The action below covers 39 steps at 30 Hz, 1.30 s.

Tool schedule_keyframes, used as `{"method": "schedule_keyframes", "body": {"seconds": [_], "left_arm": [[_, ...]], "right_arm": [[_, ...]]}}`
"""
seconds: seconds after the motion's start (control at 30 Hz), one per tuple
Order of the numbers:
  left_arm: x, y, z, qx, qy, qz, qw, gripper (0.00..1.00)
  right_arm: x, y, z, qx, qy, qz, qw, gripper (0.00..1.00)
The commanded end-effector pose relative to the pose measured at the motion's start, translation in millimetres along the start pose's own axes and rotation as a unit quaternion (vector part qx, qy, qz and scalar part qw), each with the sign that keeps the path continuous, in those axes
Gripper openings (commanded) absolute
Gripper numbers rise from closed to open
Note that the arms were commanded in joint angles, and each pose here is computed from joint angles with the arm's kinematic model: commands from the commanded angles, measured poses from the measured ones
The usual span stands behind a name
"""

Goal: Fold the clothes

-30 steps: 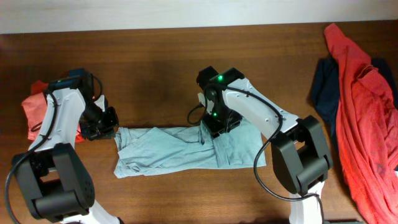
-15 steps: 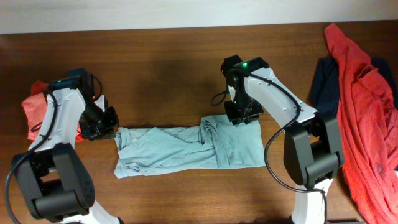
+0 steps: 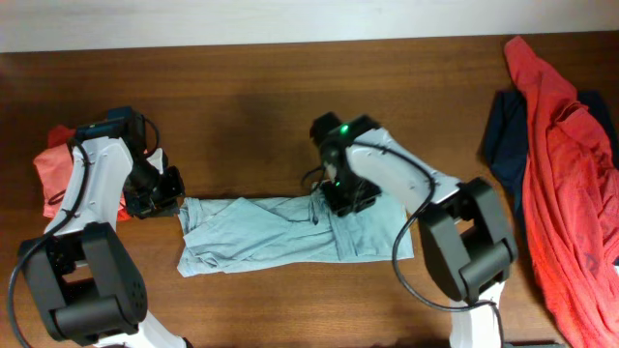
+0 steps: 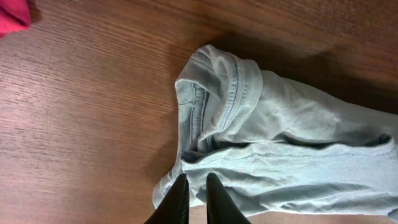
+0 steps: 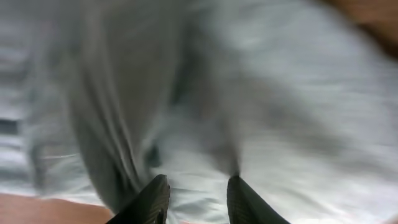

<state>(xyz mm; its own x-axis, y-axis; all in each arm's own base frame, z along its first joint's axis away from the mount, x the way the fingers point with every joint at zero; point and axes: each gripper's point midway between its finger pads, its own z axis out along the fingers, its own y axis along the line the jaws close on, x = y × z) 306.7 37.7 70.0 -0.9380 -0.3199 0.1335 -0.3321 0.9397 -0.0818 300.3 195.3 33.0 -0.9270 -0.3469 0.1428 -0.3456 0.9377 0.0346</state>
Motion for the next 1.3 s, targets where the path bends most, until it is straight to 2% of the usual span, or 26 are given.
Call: {"method": "schedule_keyframes", "body": {"seconds": [0.0,0.13,0.27,0.37,0.4,0.43,0.53,0.63,0.8,0.97,1.27], "left_arm": [[-2.7,-3.7,-11.9,0.006,-0.018,0.012,1.000,0.11],[-0.9,-3.3,-11.9,0.006,-0.015,0.011,1.000,0.11],[1.9,-2.9,-11.7,0.005,-0.009,0.011,1.000,0.12],[3.8,-2.6,-11.7,0.004,-0.005,0.010,1.000,0.12],[4.2,-2.6,-11.6,0.004,-0.004,0.010,1.000,0.20],[4.5,-2.6,-11.6,0.004,-0.004,0.010,1.000,0.24],[5.2,-3.0,-10.8,0.006,-0.002,0.021,1.000,0.31],[7.4,-2.3,-8.1,0.005,0.002,0.029,1.000,0.43],[11.0,-0.2,5.3,0.004,0.007,0.050,0.999,0.55],[18.1,3.5,33.6,0.005,0.012,0.071,0.997,0.57],[35.5,1.6,69.8,0.029,0.023,0.093,0.995,0.57]], "right_arm": [[6.6,38.3,-1.7,-0.040,-0.007,-0.050,0.998,0.36],[9.9,68.5,-3.0,-0.072,-0.013,-0.122,0.990,0.36],[5.9,68.9,-8.7,-0.065,-0.025,-0.125,0.990,0.30],[-1.0,53.9,-22.7,-0.045,-0.044,-0.101,0.993,0.29],[-3.3,46.8,-30.2,-0.038,-0.053,-0.095,0.993,0.29],[-4.7,39.9,-38.3,-0.032,-0.062,-0.088,0.994,0.30],[-7.4,14.3,-67.0,-0.017,-0.095,-0.062,0.993,0.31],[-3.1,-14.2,-95.3,-0.020,-0.123,-0.026,0.992,0.38],[13.5,-55.2,-116.0,-0.021,-0.127,0.030,0.991,0.44],[28.4,-83.4,-113.5,-0.022,-0.098,0.072,0.992,0.45],[32.2,-110.8,-113.8,-0.023,-0.096,0.108,0.989,0.45]]}}
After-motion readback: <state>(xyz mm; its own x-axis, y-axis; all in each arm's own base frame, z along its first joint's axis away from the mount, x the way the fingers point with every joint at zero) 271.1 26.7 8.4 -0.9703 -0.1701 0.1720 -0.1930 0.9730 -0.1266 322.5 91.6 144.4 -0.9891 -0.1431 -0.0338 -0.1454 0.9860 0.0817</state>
